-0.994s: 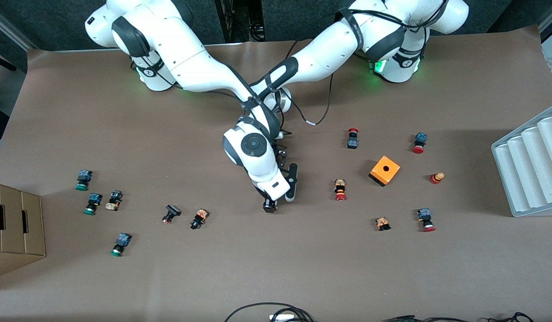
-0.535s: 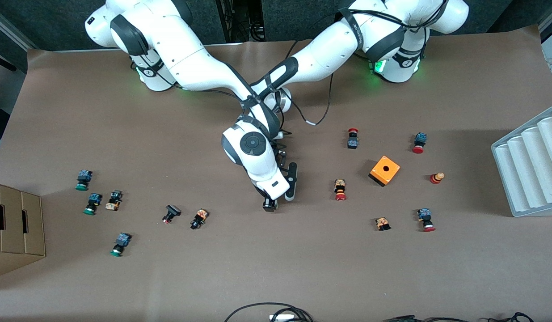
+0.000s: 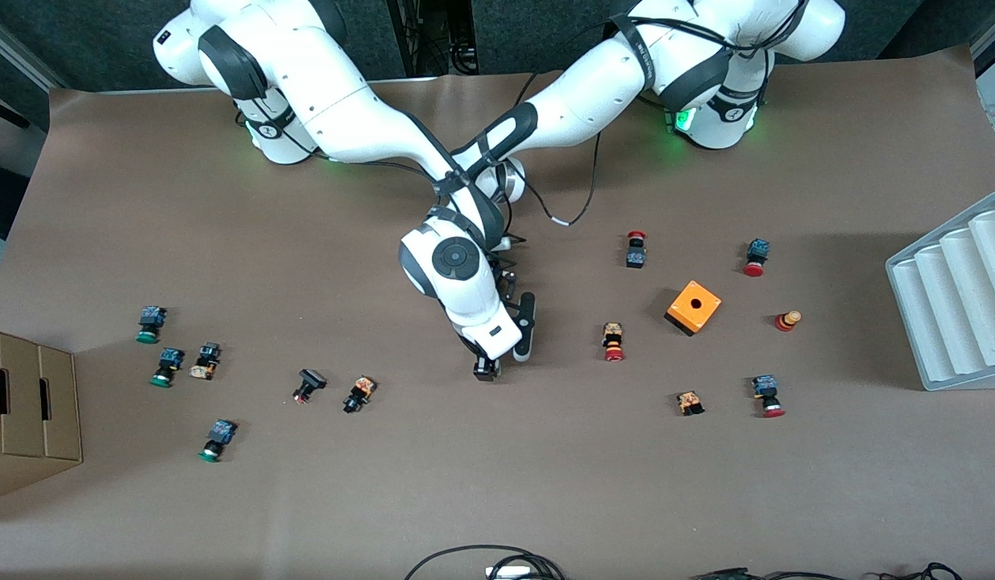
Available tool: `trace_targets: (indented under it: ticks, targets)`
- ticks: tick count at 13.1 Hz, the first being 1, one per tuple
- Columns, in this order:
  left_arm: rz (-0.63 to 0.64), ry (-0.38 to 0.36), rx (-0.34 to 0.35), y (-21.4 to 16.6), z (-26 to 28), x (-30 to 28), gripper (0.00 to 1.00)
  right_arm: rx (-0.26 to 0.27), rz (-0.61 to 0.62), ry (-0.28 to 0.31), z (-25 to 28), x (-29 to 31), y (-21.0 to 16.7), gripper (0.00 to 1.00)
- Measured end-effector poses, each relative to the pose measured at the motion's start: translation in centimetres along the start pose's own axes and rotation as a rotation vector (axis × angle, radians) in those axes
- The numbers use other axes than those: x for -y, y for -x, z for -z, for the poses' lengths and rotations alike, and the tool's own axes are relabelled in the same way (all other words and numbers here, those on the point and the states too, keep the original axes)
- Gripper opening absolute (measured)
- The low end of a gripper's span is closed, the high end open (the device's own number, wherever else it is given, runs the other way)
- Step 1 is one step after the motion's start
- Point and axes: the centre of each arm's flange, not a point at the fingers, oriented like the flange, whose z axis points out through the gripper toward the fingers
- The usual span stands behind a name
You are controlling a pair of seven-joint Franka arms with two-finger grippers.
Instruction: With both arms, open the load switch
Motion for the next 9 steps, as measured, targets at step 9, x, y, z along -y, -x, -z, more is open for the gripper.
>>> trace_targets:
  ticks: [9]
  targets:
    - [0.0,0.0,0.0,0.0,0.0,0.0,0.49,0.003,-0.002,-0.001,0.21,-0.07,0.31,0.64]
